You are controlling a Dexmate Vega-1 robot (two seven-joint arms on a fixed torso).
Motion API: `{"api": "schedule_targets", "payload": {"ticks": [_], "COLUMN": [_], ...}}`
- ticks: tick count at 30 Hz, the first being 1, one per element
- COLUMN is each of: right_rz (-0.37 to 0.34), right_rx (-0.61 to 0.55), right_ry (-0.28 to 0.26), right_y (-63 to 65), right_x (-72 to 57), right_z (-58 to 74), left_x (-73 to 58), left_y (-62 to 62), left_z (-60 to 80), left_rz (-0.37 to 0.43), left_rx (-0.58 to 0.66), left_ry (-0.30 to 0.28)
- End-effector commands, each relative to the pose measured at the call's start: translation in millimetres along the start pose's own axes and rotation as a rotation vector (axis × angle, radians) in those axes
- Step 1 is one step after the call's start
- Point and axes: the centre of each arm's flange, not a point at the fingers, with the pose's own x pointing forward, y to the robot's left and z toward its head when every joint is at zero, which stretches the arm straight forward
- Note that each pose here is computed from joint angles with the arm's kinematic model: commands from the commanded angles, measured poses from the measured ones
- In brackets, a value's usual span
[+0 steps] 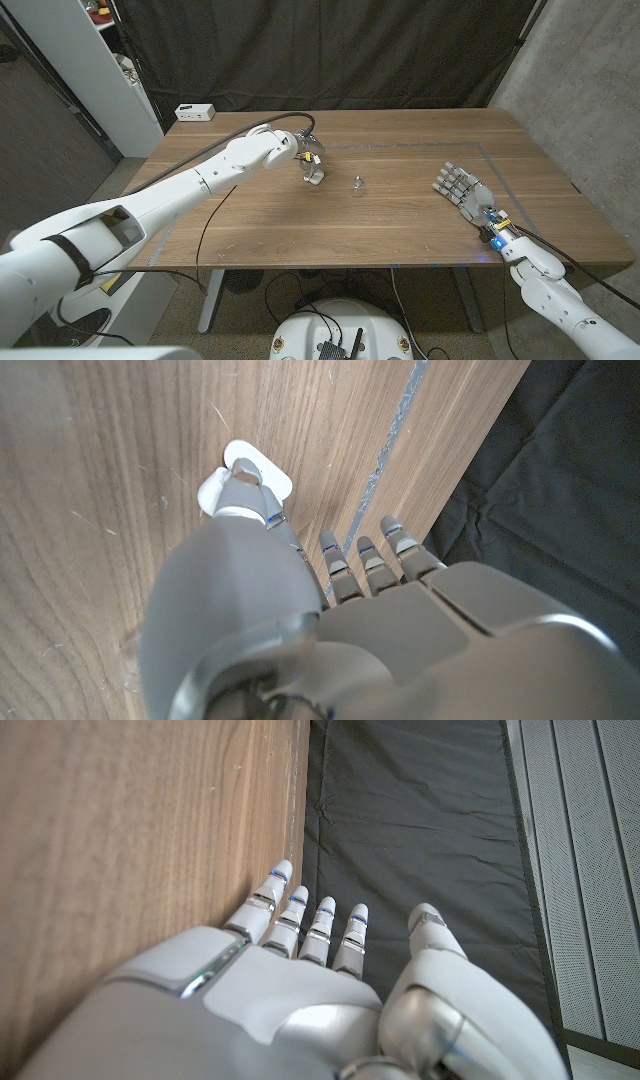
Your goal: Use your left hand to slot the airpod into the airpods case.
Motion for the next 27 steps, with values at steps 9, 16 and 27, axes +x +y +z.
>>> {"api": "schedule_targets", "payload": {"ticks": [9, 16, 27], "right_rz": [0.035, 0.059, 0.093], "right_rx": [0.003, 0.007, 0.009], "right_ry": [-0.009, -0.008, -0.007], "right_y": [0.3, 2.5, 4.3], "right_x": [-7.0, -4.6, 0.0], "right_z": [-0.6, -1.6, -2.6], "left_x": [-10.4, -16.7, -25.8], "left_y": [3.1, 1.6, 3.6], "left_z": [20.7, 22.3, 20.5], "left_rz": [0.010, 0.009, 0.039], "left_rx": [-0.026, -0.030, -0.042], "left_ry": [-0.019, -0.005, 0.011]}}
